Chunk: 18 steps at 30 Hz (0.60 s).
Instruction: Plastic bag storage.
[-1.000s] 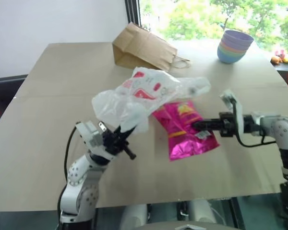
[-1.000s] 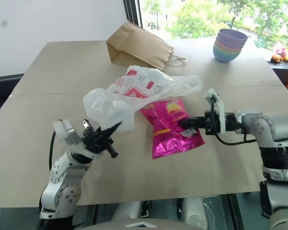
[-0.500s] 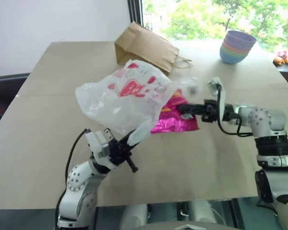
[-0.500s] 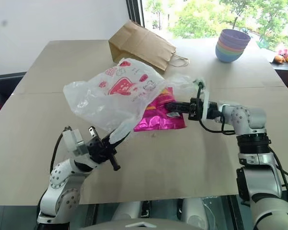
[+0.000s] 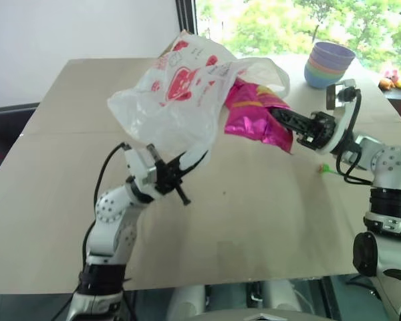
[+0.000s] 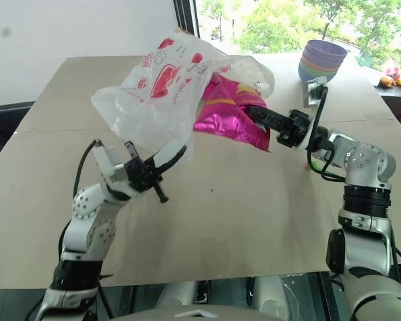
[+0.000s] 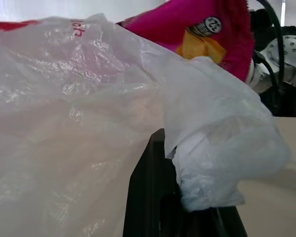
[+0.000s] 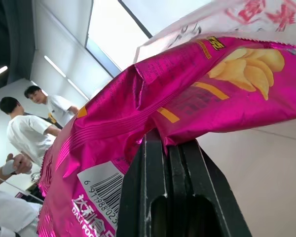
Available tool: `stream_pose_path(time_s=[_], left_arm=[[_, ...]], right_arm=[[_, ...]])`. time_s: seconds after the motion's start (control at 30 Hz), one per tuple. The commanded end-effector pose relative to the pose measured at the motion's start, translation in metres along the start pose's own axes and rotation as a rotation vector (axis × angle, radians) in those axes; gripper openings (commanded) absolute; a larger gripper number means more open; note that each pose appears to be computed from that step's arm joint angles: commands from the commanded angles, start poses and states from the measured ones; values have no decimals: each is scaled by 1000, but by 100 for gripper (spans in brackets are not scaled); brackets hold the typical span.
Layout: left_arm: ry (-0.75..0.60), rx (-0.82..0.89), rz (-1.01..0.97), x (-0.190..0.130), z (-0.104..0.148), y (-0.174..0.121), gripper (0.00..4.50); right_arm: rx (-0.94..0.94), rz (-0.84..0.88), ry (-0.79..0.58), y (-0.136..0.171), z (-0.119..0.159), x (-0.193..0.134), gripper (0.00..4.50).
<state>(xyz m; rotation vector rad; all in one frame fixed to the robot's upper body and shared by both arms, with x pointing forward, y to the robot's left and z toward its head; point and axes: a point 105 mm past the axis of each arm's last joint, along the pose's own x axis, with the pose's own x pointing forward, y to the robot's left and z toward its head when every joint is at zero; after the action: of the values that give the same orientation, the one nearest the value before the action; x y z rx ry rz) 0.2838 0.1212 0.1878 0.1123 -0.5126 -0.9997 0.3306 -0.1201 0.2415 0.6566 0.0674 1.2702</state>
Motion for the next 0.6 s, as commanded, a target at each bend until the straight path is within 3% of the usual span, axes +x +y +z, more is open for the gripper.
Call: stream_pose_path(time_s=[0.03,0.27,0.47,0.6], left_arm=[[-34,81,-25,15,6,22,0],[-88,70,-107,42,5,27,0],[-211,-54,153,24,24,49,0],[-244,-91,220,10,32,42,0]], right_arm=[[-66,48,-107,19,23,-3,3],[-93,-4,-152,20,29,-14,3],[-81,-76,0,11,-6,-17,3],[-73,-88,82,3,-22,-13,3]])
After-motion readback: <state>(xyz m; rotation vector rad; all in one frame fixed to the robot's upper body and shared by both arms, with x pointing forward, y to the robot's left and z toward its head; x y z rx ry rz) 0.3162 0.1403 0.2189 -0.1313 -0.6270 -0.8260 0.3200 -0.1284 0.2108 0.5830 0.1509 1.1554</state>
